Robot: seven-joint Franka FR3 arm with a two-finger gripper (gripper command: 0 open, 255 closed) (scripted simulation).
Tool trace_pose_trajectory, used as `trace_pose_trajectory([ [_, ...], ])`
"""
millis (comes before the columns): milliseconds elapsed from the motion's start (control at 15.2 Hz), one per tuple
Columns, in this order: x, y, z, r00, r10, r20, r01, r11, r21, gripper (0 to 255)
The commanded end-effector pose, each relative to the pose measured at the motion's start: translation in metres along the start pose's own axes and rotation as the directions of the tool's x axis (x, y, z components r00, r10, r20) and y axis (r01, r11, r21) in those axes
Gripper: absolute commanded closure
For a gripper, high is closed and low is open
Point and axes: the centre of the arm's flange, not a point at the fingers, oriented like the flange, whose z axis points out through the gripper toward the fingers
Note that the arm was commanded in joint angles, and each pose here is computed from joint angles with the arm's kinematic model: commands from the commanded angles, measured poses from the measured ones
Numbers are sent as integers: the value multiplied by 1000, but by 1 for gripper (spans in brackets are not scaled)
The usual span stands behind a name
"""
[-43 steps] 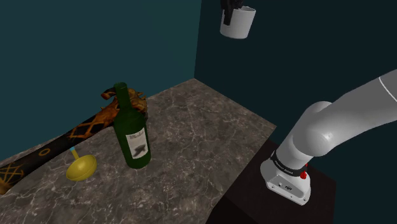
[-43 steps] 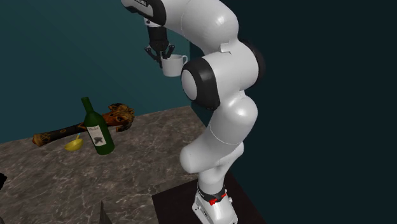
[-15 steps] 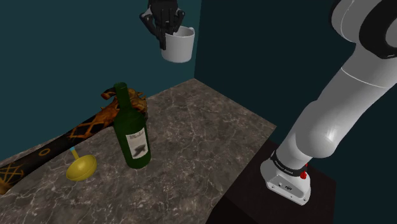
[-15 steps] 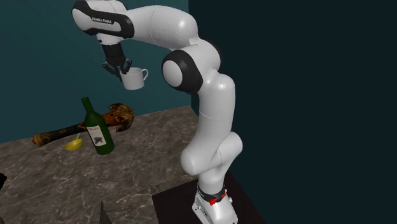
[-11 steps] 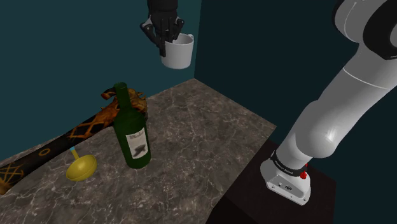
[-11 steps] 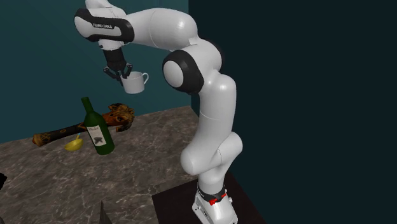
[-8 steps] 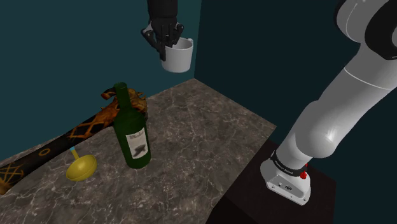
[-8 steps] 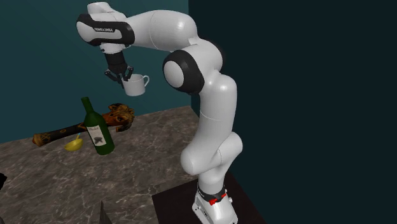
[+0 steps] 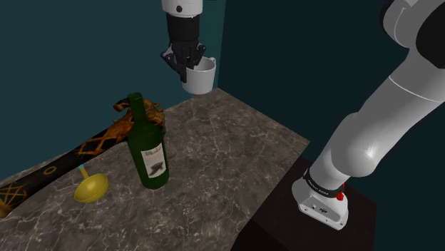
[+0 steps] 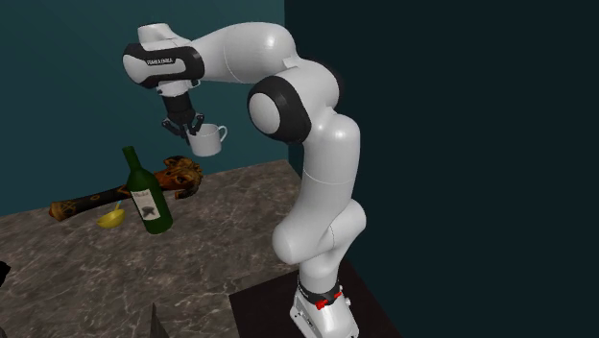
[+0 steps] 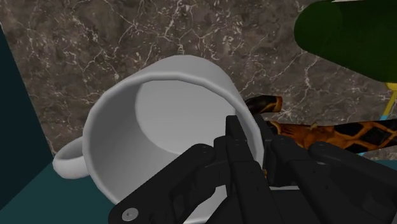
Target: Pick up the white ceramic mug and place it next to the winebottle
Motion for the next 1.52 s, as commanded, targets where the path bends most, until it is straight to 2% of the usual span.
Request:
trace_pose_trajectory([
  [0, 0, -1, 11, 1000, 0, -1, 0, 1000, 0, 255],
  [1452, -6, -7, 126, 1000, 0, -1, 0, 1000, 0, 255],
])
